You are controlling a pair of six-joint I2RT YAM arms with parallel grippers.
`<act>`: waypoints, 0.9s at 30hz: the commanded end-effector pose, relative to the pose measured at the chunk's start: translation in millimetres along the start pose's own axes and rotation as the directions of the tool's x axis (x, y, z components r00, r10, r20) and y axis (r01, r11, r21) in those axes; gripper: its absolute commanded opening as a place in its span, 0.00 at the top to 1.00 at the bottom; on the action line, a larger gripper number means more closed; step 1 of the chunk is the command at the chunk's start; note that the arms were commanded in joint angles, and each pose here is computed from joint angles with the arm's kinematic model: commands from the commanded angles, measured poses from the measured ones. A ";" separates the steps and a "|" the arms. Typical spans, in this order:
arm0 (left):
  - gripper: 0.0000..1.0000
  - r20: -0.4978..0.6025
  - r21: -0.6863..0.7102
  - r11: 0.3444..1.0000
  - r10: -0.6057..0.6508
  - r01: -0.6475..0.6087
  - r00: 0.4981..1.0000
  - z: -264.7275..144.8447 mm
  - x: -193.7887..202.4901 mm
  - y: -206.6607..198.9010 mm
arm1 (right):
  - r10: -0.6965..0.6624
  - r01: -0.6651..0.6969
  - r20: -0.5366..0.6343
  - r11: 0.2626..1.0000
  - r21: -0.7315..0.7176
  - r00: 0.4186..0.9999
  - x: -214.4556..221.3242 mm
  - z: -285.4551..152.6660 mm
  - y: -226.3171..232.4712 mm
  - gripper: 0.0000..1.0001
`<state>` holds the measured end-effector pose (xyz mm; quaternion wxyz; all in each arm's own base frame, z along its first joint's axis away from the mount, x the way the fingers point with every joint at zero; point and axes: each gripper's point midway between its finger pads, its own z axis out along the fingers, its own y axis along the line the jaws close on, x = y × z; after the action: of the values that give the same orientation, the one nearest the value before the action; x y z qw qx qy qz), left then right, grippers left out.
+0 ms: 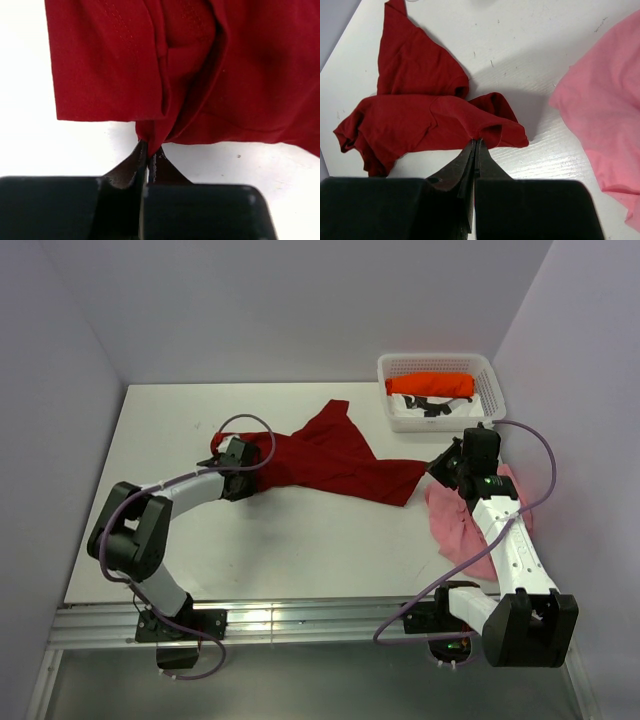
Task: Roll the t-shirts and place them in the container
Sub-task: Flatten the tshirt
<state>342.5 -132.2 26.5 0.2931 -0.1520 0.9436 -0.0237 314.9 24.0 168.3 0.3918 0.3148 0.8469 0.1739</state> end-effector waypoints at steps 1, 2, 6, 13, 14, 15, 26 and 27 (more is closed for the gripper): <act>1.00 0.084 0.051 0.998 -0.033 0.029 0.996 -22.5 -29.5 -13.0 | -0.021 0.022 0.033 1.000 -0.020 0.999 -6.3 -0.7 1.9 1.00; 1.00 0.085 0.057 0.998 -0.036 0.031 0.996 -27.0 -29.6 -12.6 | -0.021 0.022 0.033 1.000 -0.020 0.999 -6.0 -0.9 1.7 1.00; 1.00 0.094 0.115 0.993 -0.047 0.036 0.994 -48.3 -34.4 -17.5 | -0.017 0.017 0.032 1.000 -0.025 0.999 -6.2 -1.6 3.2 1.00; 1.00 0.092 0.300 0.947 -0.147 0.113 0.985 -83.4 -54.5 -19.4 | -0.018 0.019 0.036 1.000 -0.025 0.999 -7.5 -4.4 3.9 1.00; 1.00 0.098 0.306 0.942 -0.173 0.135 0.980 -85.1 -60.4 -12.7 | -0.020 0.021 0.035 1.000 -0.024 0.999 -6.9 -4.6 3.3 1.00; 1.00 0.096 0.310 0.940 -0.182 0.144 0.979 -86.1 -60.3 -8.8 | -0.021 0.022 0.036 0.999 -0.025 0.999 -7.1 -4.9 3.5 1.00; 0.98 0.060 0.351 0.897 -0.306 0.267 0.950 -84.8 -29.5 19.7 | -0.025 0.025 0.024 1.000 -0.019 0.999 -0.8 -6.8 -1.0 1.00; 0.98 0.052 0.351 0.893 -0.318 0.280 0.947 -79.5 -18.9 23.7 | -0.027 0.028 0.029 0.999 -0.017 0.999 -1.2 -7.6 -1.9 1.00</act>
<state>312.9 -103.5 102.2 0.3511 -0.2266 0.8880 -0.1921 312.8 24.0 169.2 0.3947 0.3124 0.8464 0.1740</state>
